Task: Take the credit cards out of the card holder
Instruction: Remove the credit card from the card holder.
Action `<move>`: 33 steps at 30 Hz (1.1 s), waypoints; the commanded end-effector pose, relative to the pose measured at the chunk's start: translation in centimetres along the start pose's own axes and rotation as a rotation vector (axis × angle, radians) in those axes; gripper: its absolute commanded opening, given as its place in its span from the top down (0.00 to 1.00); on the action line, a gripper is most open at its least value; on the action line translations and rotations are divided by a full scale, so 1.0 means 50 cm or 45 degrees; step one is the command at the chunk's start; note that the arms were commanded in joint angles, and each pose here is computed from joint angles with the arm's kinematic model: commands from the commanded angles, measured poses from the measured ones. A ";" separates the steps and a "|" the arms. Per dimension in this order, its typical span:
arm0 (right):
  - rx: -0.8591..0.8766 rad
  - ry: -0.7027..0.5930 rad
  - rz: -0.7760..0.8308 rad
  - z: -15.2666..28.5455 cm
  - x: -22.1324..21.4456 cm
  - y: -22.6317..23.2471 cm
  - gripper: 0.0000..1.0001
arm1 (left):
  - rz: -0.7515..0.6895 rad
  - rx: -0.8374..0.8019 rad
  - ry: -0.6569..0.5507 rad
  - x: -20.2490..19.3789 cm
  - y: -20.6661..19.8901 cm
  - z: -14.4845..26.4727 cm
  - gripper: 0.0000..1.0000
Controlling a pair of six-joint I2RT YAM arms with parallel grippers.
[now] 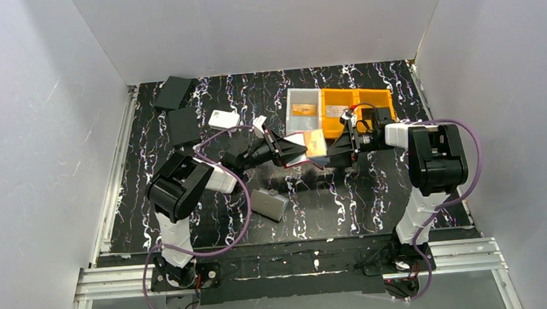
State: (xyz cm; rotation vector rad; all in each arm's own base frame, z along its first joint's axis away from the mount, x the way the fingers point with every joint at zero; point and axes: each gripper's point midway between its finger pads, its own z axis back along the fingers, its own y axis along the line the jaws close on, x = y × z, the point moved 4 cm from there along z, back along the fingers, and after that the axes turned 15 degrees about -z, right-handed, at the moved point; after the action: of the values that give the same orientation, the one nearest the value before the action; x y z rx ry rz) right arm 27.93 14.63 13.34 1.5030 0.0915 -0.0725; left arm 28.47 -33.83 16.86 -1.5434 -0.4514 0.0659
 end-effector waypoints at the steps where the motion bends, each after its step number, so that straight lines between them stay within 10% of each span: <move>1: 0.006 -0.013 0.068 0.006 -0.018 0.037 0.01 | -0.134 -0.196 -0.099 0.040 -0.122 0.000 1.00; 33: 0.063 -0.381 0.184 0.009 -0.028 0.125 0.02 | -0.126 -0.245 -0.202 0.063 -0.175 -0.002 1.00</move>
State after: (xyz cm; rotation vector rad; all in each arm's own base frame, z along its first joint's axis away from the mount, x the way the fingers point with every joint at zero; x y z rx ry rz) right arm 26.12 14.80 18.17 1.4930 -0.2061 -0.2119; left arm 29.88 -33.31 21.09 -1.5900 -0.5811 0.1606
